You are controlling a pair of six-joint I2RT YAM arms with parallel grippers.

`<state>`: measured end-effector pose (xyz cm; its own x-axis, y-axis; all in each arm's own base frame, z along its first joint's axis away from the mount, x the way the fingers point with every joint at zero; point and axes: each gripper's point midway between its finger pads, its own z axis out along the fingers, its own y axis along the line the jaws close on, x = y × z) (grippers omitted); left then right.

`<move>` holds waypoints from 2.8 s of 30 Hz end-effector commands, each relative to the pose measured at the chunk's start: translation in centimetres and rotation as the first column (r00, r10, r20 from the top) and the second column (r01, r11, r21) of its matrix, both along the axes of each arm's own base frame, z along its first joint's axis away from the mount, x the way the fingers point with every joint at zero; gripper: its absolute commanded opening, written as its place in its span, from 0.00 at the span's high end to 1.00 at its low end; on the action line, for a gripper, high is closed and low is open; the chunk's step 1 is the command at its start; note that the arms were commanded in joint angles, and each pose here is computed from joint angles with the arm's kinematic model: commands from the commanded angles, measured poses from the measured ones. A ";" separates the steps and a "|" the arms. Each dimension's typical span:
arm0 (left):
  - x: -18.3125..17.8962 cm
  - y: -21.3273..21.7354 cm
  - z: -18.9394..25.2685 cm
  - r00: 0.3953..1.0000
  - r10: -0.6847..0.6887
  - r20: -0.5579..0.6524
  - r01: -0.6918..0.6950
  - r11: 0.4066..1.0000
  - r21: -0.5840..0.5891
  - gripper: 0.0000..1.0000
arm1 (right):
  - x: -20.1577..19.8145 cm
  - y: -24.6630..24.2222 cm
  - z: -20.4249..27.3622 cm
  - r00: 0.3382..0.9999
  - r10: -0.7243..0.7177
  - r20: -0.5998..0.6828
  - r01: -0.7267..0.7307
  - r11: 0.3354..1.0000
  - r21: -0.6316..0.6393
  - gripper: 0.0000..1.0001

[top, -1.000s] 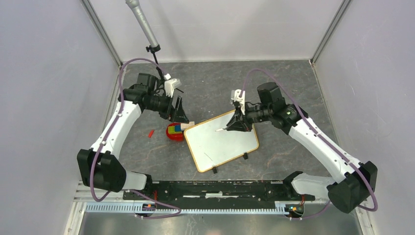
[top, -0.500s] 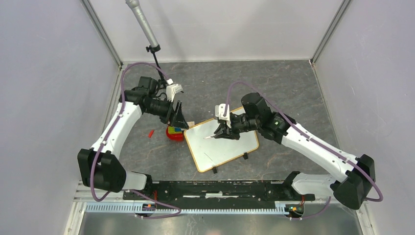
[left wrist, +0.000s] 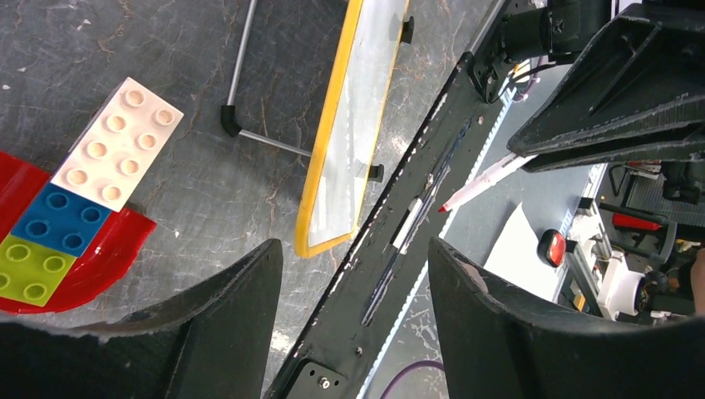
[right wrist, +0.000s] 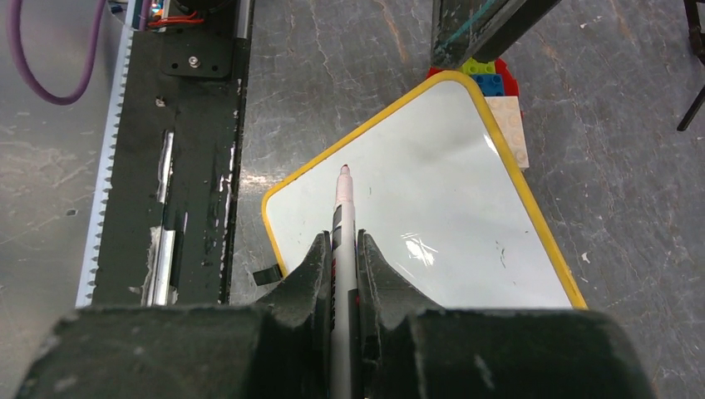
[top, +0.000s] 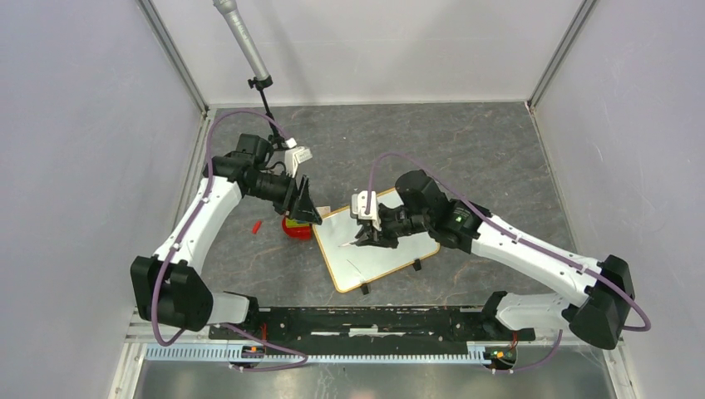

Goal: Write a sentence on the whiteboard
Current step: Hold the whiteboard on the whiteboard stand, then write a sentence on the whiteboard.

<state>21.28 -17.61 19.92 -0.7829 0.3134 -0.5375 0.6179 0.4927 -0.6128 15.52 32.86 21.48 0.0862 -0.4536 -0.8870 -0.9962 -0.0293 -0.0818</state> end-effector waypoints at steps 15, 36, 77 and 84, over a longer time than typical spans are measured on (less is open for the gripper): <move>1.8 -1.8 -2.0 0.998 -0.056 -0.028 0.056 0.998 0.008 0.54 | 3.7 3.7 3.3 0.987 -0.141 0.081 0.134 0.987 0.089 1.00; 1.8 -1.8 -2.9 0.997 -0.073 -0.022 0.074 0.996 0.047 0.96 | 4.2 5.6 2.0 0.988 -0.153 0.028 0.150 0.984 0.096 1.00; 1.6 -1.7 -3.0 0.997 -0.072 -0.022 0.073 0.996 0.053 0.98 | 0.8 3.6 -2.7 0.997 -0.071 0.018 0.071 0.997 -0.035 1.00; 1.5 -1.7 -2.9 0.997 -0.075 -0.019 0.076 0.996 0.047 0.97 | 2.7 5.2 1.9 0.992 -0.106 0.069 0.103 0.994 0.046 1.00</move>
